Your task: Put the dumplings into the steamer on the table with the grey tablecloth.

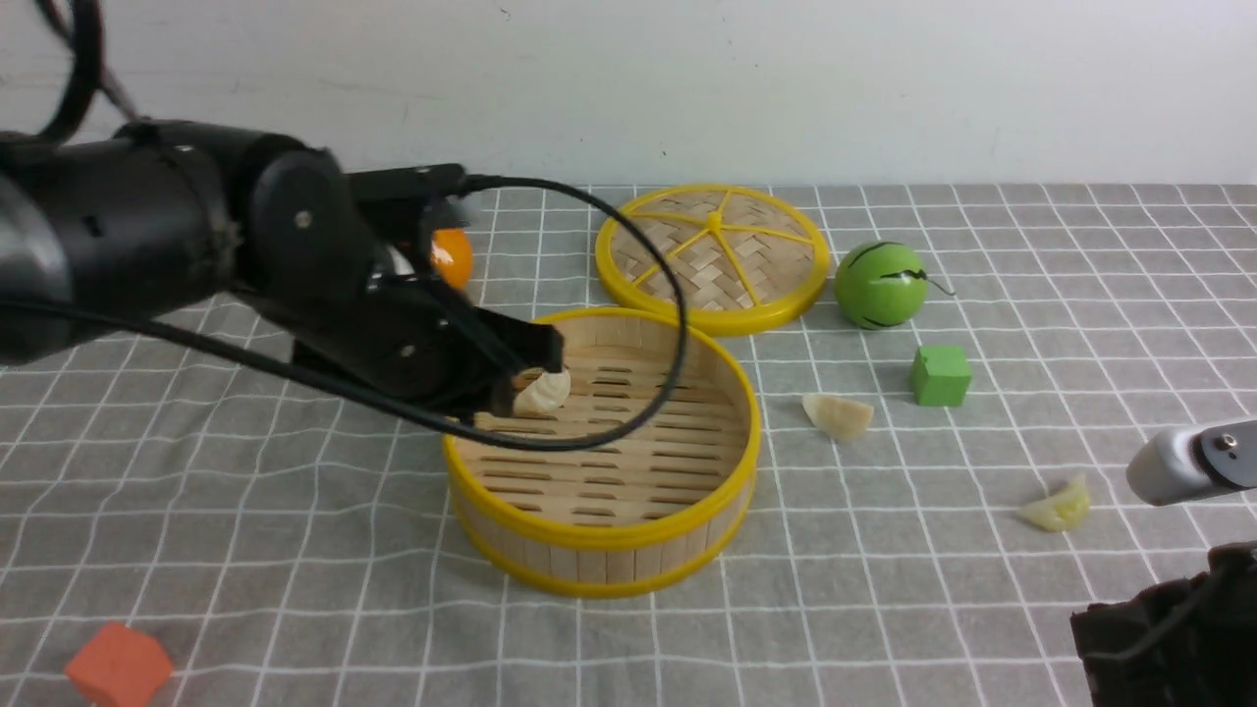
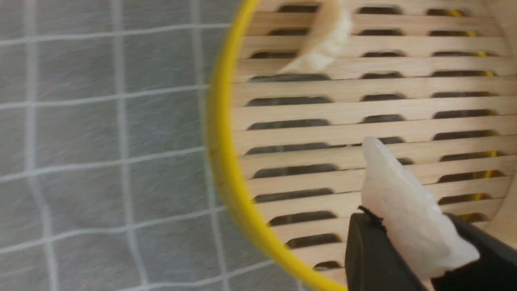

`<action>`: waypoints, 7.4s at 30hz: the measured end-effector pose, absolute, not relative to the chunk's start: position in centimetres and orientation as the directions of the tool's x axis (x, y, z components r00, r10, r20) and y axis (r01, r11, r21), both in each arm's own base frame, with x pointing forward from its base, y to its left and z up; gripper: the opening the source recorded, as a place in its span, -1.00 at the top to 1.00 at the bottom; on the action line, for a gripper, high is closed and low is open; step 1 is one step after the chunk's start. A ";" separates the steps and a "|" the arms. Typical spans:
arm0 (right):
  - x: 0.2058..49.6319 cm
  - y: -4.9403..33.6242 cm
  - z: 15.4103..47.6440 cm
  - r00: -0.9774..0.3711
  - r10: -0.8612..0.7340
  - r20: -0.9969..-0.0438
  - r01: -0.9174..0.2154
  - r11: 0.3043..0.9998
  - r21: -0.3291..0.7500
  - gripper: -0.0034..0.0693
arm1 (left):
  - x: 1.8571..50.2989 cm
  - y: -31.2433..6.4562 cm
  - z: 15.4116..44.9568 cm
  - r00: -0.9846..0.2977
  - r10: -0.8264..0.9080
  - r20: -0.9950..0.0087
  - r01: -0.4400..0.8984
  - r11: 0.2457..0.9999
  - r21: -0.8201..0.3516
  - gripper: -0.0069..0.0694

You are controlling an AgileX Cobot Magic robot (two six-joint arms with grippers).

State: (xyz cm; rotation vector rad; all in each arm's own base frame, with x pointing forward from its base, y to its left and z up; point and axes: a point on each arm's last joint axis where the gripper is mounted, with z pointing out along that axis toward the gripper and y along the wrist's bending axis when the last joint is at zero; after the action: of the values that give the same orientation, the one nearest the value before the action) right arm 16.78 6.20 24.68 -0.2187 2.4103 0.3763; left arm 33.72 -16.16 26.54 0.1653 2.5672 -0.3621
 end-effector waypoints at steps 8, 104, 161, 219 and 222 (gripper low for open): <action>16.8 6.2 24.7 -0.756 -0.058 -0.653 -0.254 0.944 0.210 0.68 | 37.9 -18.4 20.7 -0.922 0.140 -0.362 0.200 0.971 -0.134 0.33; 37.8 3.6 19.6 -0.956 0.015 -0.292 -0.032 0.988 0.154 -0.36 | 7.7 -0.7 27.0 -0.391 -0.061 -0.919 0.076 0.992 -0.098 0.66; 36.8 21.2 32.5 -0.728 -0.321 -0.606 -0.553 0.798 0.242 -0.22 | 7.7 -0.6 27.0 -0.386 -0.051 -0.921 0.075 0.993 -0.087 0.55; 5.2 0.2 17.4 -0.292 0.032 -0.956 -0.044 0.998 0.047 0.91 | 7.7 -0.5 26.8 -0.408 -0.049 -0.912 0.057 0.995 -0.079 0.40; 5.2 0.2 17.4 -0.292 0.035 -0.956 -0.043 0.998 0.049 0.91 | 7.7 -0.5 26.8 -0.408 -0.049 -0.912 0.057 0.995 -0.079 0.39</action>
State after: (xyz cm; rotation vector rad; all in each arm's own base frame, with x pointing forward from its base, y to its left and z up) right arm 5.25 0.22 17.37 -0.0057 1.8660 0.0754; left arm 7.70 -0.48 26.78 0.0058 1.9880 -0.1151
